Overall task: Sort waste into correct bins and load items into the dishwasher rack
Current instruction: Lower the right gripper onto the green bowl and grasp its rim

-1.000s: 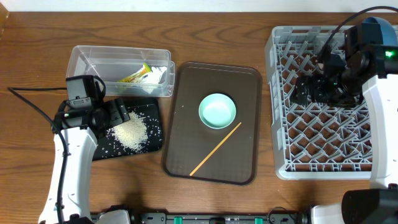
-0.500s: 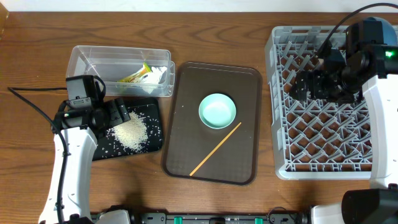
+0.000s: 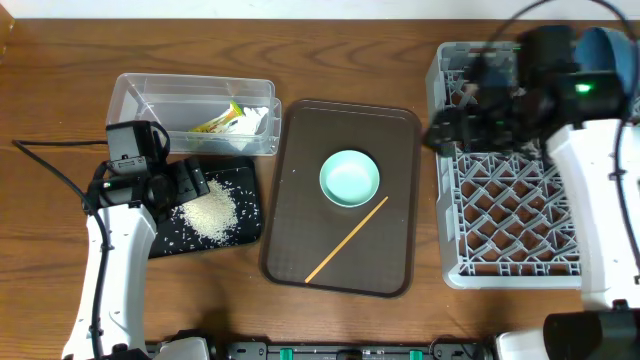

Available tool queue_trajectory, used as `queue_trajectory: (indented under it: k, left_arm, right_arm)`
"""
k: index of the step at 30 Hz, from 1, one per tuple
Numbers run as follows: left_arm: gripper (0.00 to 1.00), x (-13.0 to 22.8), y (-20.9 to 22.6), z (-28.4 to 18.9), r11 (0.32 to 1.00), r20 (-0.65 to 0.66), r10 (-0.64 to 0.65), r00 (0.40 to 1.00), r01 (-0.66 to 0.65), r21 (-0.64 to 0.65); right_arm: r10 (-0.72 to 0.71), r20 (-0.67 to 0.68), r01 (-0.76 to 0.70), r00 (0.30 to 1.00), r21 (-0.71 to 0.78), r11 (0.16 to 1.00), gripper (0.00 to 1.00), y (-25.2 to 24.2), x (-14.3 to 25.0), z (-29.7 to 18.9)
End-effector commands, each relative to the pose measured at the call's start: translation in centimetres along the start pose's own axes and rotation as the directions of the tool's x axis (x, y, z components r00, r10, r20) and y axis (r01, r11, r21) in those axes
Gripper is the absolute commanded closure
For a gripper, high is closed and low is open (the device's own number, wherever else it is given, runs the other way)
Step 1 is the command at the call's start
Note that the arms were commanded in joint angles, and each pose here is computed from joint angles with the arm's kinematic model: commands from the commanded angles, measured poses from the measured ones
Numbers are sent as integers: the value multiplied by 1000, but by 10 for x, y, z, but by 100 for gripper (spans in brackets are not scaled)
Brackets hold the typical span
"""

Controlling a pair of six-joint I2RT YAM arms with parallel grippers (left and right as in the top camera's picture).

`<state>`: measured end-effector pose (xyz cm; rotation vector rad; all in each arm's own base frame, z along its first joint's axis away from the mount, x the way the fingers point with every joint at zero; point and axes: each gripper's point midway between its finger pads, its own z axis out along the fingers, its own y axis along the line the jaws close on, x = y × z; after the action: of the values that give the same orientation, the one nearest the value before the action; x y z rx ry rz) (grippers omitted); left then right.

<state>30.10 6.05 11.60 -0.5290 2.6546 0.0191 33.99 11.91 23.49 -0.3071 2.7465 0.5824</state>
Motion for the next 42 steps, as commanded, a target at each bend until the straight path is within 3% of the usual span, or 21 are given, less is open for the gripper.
queue_trajectory:
  k: [1,8,19,24,30,35,42]
  left_arm:
    - [9,-2,2,-3,1000,12,-2,1000,3,-5]
    - [9,-2,2,-3,1000,12,-2,1000,3,-5]
    - [9,-2,2,-3,1000,12,-2,1000,2,-5]
    - [9,-2,2,-3,1000,12,-2,1000,2,-5]
    - [9,-2,2,-3,1000,12,-2,1000,3,-5]
    - [9,-2,2,-3,1000,12,-2,1000,2,-5]
    - [9,-2,2,-3,1000,12,-2,1000,2,-5]
  right_arm:
    - [10,24,-12,1000,81,997,4,20,-4,9]
    - [-25,48,15,999,191,982,1,54,-12,45]
    - [108,-182,-51,977,296,954,9,37,19,147]
    - [135,-255,-47,958,325,945,20,25,32,177]
    - [152,-299,-42,942,344,938,49,16,41,201]
    - [162,-323,-39,933,356,934,49,10,46,213]
    - [164,-327,-38,931,359,932,66,8,48,218]
